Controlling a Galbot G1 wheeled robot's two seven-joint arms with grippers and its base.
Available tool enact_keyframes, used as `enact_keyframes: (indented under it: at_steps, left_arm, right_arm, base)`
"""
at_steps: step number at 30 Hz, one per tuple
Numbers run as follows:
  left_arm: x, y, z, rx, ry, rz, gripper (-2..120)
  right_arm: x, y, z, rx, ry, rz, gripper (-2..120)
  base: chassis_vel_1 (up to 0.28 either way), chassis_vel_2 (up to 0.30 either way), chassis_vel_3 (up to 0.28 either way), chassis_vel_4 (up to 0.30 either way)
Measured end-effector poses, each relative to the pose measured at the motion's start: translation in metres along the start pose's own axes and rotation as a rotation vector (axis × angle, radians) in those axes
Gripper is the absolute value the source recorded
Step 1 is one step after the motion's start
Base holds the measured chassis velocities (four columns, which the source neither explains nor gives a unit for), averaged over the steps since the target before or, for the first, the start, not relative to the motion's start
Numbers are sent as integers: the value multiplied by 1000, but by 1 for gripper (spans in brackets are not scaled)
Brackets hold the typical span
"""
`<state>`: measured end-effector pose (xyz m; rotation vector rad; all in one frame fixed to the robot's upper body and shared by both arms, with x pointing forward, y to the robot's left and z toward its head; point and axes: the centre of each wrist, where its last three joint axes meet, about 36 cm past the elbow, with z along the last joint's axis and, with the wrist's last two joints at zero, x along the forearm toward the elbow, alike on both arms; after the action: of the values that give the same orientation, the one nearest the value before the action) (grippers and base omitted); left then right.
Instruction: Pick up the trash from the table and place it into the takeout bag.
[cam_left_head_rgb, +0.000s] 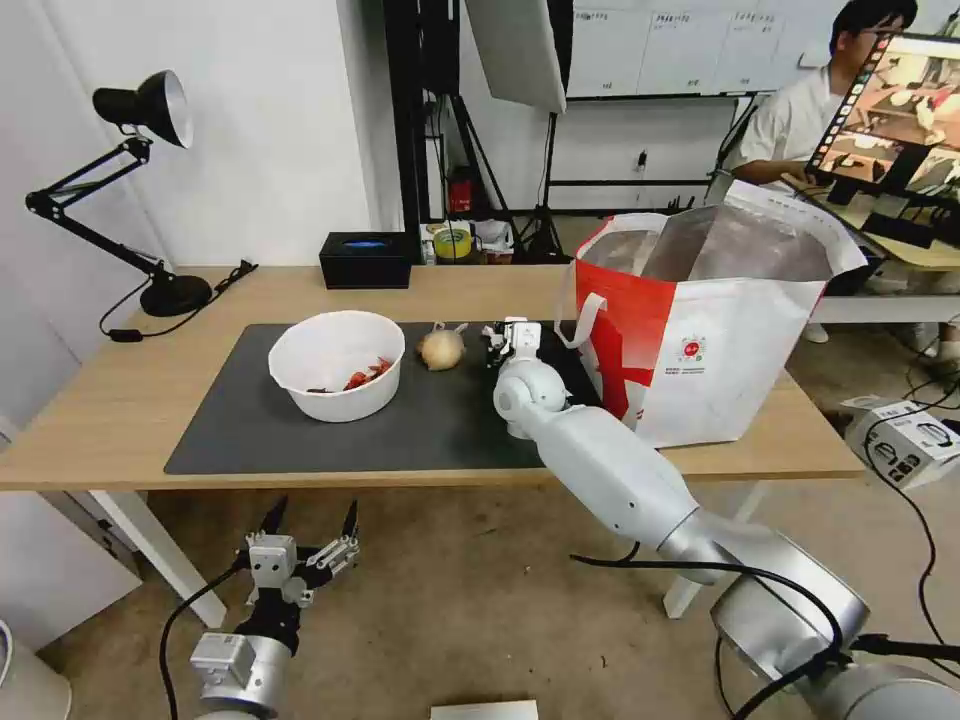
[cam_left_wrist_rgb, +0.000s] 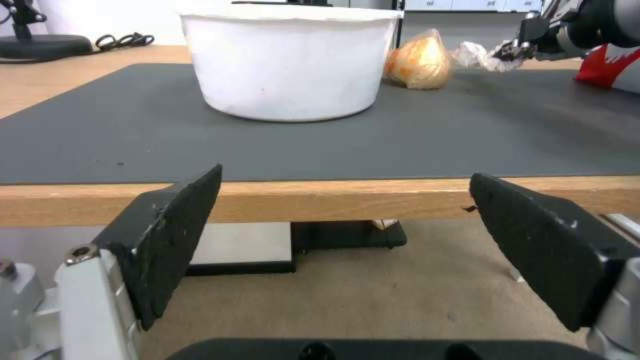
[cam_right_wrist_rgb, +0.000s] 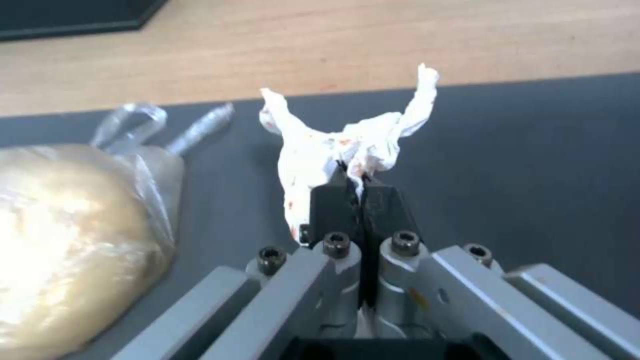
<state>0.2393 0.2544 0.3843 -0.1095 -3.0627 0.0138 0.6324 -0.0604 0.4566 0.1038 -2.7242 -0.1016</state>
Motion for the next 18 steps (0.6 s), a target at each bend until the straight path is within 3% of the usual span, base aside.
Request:
enact_keyframes:
  at_steps: [11,18]
  left_arm:
    - [0,-3,-1,4,-6,-1,100]
    - [3,-4,-2,2,-5,-2,100]
  right_arm:
    - [18,-18,-7,-7,-101,-94,0]
    - [54,-12,-21,-8,-197,-216,0]
  base:
    - [0,0,0,0]
    - [0,0,0,0]
